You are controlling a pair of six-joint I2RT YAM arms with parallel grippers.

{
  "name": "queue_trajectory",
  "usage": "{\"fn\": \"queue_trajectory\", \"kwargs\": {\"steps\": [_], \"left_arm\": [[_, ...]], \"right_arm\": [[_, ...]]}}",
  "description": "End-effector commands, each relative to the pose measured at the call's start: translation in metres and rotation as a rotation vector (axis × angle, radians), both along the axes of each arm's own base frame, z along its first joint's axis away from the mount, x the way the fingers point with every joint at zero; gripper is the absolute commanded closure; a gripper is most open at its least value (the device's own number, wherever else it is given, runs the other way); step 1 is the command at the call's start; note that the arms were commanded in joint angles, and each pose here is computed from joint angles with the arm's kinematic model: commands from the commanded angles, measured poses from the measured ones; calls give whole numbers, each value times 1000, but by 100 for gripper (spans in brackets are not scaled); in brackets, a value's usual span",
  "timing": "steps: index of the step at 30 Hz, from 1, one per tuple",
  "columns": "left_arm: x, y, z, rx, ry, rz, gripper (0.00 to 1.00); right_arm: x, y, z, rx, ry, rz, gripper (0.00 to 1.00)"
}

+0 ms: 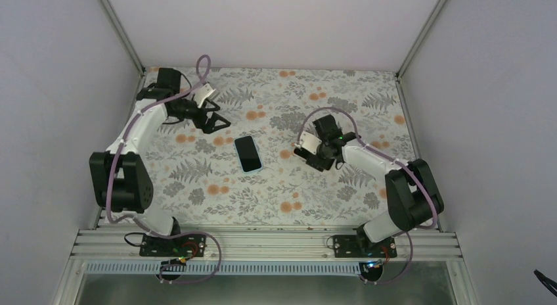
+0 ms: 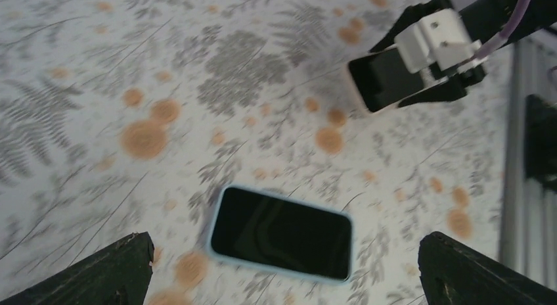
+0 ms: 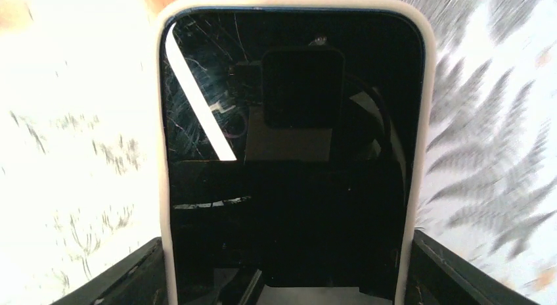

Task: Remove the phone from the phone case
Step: Pick up the phone at the center of the board.

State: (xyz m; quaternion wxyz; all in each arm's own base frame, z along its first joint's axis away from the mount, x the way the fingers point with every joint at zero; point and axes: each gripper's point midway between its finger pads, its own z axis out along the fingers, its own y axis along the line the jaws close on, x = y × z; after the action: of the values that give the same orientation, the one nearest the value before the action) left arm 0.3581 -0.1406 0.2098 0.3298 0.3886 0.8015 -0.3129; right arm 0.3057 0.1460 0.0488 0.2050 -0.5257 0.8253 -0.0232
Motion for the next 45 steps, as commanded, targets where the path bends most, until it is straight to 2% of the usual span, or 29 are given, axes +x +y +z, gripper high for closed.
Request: {"fn": "queue_trajectory", "kwargs": {"steps": [1,8,11,19,27,31,34,38,40,41,43,45], "left_arm": [[-13,-34,21,-172,128,-126,1],[-4,-52,-4,-226,307,-191,1],[1,-55,-13,-246,374,-213,1],[15,-59,-11,-229,386,-206,1],[10,-64,-18,-221,423,-226,2],[10,-65,-23,-215,435,-230,6],[9,-68,-21,-227,444,-241,16],[4,-69,-27,-189,452,-247,20],[2,-69,-29,-188,460,-247,25],[1,-69,-29,-190,462,-248,32],[0,-69,-29,-195,465,-249,55],[0,-70,-29,-199,466,-250,66]], "right_arm": [[39,43,69,81,-264,5,51],[48,88,122,143,-451,66,50],[47,107,134,157,-487,103,50],[38,160,153,175,-559,198,48],[42,198,160,199,-629,252,48],[45,213,159,192,-613,274,46],[49,222,153,184,-623,288,46],[56,230,155,178,-636,286,46],[56,234,155,183,-633,295,45],[56,235,154,183,-633,297,45],[58,236,152,176,-637,294,45],[60,236,150,168,-640,287,45]]}}
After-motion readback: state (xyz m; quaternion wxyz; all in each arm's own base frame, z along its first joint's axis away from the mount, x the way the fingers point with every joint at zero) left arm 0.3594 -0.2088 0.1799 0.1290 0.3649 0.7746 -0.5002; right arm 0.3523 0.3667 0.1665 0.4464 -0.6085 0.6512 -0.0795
